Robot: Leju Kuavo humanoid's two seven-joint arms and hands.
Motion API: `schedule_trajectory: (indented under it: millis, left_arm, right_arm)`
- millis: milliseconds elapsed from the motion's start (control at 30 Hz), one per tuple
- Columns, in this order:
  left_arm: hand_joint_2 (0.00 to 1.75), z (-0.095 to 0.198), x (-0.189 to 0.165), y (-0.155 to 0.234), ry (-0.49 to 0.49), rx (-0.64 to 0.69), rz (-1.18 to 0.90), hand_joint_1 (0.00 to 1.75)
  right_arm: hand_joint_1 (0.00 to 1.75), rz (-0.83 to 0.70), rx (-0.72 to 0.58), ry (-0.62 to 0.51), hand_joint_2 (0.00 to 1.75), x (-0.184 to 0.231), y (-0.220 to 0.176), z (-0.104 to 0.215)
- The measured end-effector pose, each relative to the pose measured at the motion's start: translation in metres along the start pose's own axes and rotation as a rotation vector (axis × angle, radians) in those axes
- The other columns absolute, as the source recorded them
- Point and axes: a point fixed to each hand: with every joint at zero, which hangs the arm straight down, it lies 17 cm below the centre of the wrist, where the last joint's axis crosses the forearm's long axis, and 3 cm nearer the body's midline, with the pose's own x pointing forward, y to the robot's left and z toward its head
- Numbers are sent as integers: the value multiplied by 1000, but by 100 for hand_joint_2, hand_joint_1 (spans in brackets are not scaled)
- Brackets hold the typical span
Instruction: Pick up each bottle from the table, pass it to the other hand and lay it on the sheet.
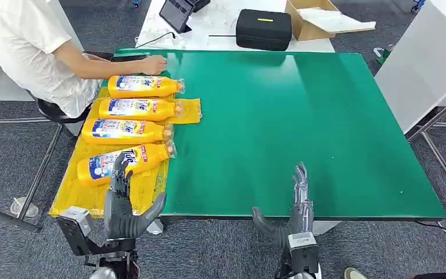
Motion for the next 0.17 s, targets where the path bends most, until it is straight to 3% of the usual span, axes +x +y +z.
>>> schedule_trajectory:
  millis: [167]
  left_arm:
    - [175,-3,-4,3,-6,13,-51,0]
  right_arm:
    - [0,14,-37,-1,175,0,-7,-4]
